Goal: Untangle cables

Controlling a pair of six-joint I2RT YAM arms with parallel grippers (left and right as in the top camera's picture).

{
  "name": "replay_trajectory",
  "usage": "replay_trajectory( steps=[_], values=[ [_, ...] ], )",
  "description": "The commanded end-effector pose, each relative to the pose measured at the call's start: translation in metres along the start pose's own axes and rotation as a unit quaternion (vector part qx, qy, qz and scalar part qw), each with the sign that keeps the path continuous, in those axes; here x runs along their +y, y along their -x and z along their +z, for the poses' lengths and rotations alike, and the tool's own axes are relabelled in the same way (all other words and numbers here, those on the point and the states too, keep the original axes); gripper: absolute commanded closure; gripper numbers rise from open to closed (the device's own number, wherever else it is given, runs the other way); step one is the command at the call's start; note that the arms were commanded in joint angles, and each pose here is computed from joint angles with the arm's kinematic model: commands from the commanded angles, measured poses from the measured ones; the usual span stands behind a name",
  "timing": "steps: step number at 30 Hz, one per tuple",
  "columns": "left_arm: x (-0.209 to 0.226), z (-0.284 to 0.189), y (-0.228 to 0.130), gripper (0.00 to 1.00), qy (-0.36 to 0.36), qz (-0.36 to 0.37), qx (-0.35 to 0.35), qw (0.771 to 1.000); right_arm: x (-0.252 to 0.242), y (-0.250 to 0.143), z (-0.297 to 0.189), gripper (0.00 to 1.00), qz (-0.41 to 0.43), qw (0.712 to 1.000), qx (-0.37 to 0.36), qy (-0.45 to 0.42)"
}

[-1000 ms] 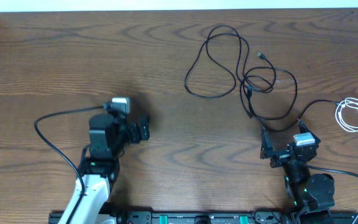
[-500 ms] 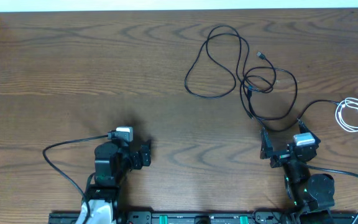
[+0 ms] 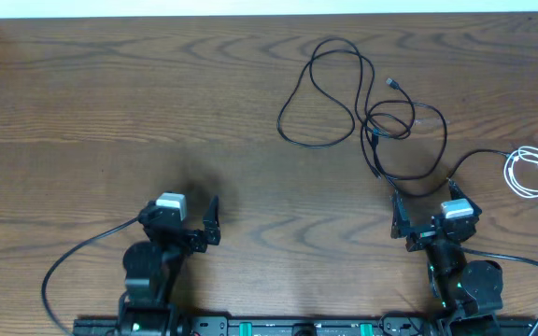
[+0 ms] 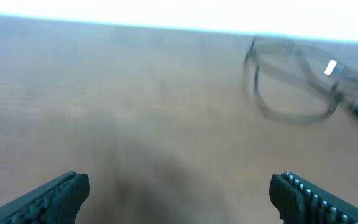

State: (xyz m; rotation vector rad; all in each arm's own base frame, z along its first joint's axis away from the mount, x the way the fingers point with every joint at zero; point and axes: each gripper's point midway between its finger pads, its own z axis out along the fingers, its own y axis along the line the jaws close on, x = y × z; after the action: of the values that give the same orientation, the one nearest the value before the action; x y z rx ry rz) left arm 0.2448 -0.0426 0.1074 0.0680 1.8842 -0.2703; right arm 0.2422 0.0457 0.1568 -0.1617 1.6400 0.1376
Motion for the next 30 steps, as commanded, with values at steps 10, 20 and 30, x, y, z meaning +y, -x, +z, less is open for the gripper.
replay_trajectory(
  steps=[10, 20, 30],
  values=[
    [-0.005, -0.015, 0.030, 0.02, -0.004, 0.034, -0.085, 0.996, 0.001, 0.000, 0.000, 0.01, -0.004, 1.000, 0.000, 0.002],
    [-0.005, -0.015, 0.031, 0.02, -0.004, 0.034, -0.087, 0.996, 0.001, 0.000, 0.000, 0.01, -0.004, 1.000, 0.000, 0.002],
    [-0.005, -0.014, 0.030, 0.02, -0.005, 0.034, -0.085, 0.996, 0.001, 0.000, 0.000, 0.01, -0.004, 1.000, 0.000, 0.002]
  ],
)
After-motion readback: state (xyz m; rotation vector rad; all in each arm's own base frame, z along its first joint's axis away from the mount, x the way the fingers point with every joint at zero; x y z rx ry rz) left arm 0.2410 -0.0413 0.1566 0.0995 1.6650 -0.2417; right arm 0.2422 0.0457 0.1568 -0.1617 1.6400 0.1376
